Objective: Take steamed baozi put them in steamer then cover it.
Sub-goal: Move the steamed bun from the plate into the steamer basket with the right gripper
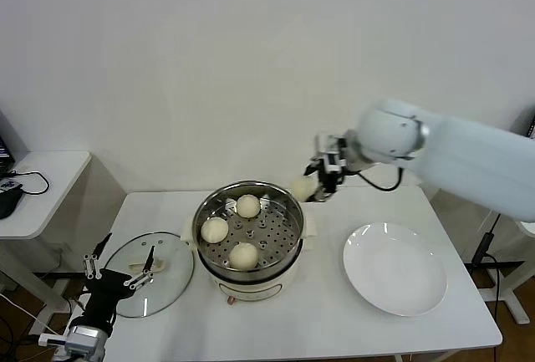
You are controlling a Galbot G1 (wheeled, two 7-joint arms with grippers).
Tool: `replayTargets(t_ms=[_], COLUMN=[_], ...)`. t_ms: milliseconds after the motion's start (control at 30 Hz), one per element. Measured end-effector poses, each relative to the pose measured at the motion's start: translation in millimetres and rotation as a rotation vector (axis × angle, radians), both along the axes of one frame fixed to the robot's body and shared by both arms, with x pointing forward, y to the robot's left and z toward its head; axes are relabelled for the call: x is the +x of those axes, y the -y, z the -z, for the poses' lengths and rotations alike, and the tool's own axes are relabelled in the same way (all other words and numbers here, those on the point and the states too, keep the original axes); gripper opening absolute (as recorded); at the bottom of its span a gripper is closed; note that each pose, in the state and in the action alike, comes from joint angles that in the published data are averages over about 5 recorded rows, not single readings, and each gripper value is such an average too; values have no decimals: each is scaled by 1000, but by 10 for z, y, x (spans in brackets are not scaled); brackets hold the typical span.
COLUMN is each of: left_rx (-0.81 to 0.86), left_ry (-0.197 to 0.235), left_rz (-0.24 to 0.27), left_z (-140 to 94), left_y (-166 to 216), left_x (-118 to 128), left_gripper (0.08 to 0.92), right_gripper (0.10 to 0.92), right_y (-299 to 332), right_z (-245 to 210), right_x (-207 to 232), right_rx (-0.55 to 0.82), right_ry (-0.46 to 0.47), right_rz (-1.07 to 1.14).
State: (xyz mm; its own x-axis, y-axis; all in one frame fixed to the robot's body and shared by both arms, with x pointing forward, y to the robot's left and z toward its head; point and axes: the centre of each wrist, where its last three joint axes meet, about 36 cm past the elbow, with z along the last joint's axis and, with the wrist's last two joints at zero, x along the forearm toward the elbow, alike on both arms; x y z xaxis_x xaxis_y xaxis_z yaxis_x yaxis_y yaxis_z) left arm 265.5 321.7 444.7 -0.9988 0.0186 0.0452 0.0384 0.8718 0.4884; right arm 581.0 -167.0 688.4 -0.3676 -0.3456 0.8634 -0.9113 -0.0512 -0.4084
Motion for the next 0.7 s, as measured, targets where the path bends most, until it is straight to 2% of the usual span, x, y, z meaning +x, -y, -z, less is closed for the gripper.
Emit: replayTargets(t_ms=[333, 700], left_rx=[7, 9], left_ry=[4, -1], left_rz=[-12, -18], left_z=[-1, 18], left_y=[-34, -56], left_x=[-7, -12], left_gripper=[823, 823], right_gripper=[611, 617], right_y=[-557, -786], right_z=[528, 997], right_x=[43, 118], right_rx=[-27, -64], right_ry=[-56, -99], right_rz=[-8, 10])
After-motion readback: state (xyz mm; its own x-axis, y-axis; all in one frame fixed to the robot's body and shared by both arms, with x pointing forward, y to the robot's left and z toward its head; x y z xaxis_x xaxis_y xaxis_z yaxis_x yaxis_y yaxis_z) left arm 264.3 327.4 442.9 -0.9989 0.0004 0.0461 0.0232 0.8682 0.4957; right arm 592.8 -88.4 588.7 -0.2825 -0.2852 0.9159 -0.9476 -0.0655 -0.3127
